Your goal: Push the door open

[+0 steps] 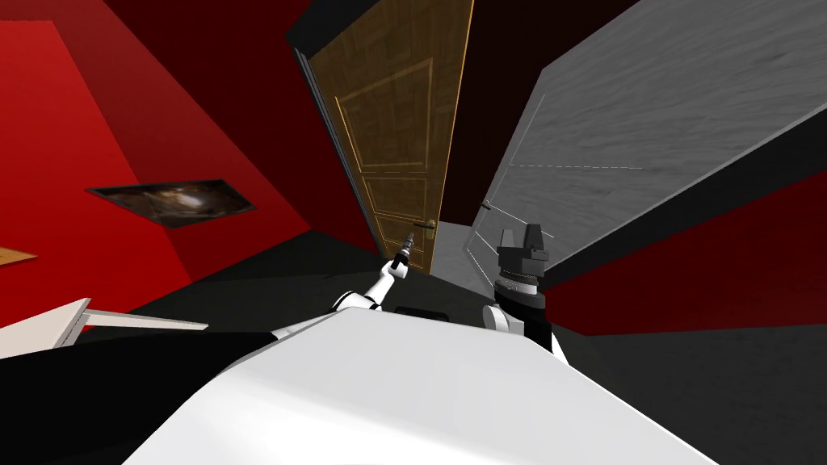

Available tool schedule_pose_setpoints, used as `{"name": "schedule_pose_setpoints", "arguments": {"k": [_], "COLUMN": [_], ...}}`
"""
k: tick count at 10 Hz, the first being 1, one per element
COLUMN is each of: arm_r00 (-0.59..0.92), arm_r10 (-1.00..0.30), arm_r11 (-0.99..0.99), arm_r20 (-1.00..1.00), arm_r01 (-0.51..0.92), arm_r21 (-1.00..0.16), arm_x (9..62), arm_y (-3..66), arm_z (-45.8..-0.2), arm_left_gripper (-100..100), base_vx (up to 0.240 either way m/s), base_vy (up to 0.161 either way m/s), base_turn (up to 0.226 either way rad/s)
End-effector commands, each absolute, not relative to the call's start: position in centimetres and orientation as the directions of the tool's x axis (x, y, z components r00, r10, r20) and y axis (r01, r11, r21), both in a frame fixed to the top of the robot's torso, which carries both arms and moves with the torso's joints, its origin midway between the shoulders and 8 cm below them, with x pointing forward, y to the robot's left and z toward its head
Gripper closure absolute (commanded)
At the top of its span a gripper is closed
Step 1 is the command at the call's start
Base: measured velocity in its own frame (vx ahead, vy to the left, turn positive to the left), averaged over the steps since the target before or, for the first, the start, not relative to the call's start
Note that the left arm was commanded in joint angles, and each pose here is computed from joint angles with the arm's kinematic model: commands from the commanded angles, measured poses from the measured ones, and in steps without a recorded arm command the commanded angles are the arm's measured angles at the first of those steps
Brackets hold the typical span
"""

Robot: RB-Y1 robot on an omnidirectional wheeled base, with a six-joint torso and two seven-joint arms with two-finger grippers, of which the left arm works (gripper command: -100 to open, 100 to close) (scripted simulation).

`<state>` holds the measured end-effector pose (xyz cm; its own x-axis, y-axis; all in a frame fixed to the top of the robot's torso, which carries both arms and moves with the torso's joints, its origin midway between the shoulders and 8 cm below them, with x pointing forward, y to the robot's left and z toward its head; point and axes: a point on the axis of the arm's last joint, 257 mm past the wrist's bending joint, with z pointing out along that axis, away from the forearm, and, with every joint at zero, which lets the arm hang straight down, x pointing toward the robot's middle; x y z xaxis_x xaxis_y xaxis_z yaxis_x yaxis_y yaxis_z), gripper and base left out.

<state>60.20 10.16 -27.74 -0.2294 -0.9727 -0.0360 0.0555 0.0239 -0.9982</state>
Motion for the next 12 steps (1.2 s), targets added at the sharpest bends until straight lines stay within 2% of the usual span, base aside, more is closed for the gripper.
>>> {"name": "schedule_pose_setpoints", "arguments": {"k": [1, 4, 9, 12], "arm_r00": [-0.239, -0.265, -0.231, -0.227], "arm_r10": [-0.971, -0.964, -0.971, -0.973], "arm_r11": [0.019, 0.004, 0.054, 0.050], "arm_r20": [-0.028, -0.006, -0.058, -0.053], "arm_r01": [0.043, 0.009, 0.022, 0.020], "arm_r21": [-0.999, -1.000, -0.998, -0.999], "arm_x": [60.3, 60.4, 61.1, 61.1], "arm_y": [9.4, 7.2, 11.2, 11.3], "arm_z": [-28.1, -29.0, -29.1, -29.2], "arm_left_gripper": [-100, -100, -100, -100], "base_vx": [0.079, 0.111, 0.126, 0.202], "base_vy": [-0.014, -0.018, -0.035, -0.062], "base_turn": [-0.014, -0.018, -0.017, -0.023]}}
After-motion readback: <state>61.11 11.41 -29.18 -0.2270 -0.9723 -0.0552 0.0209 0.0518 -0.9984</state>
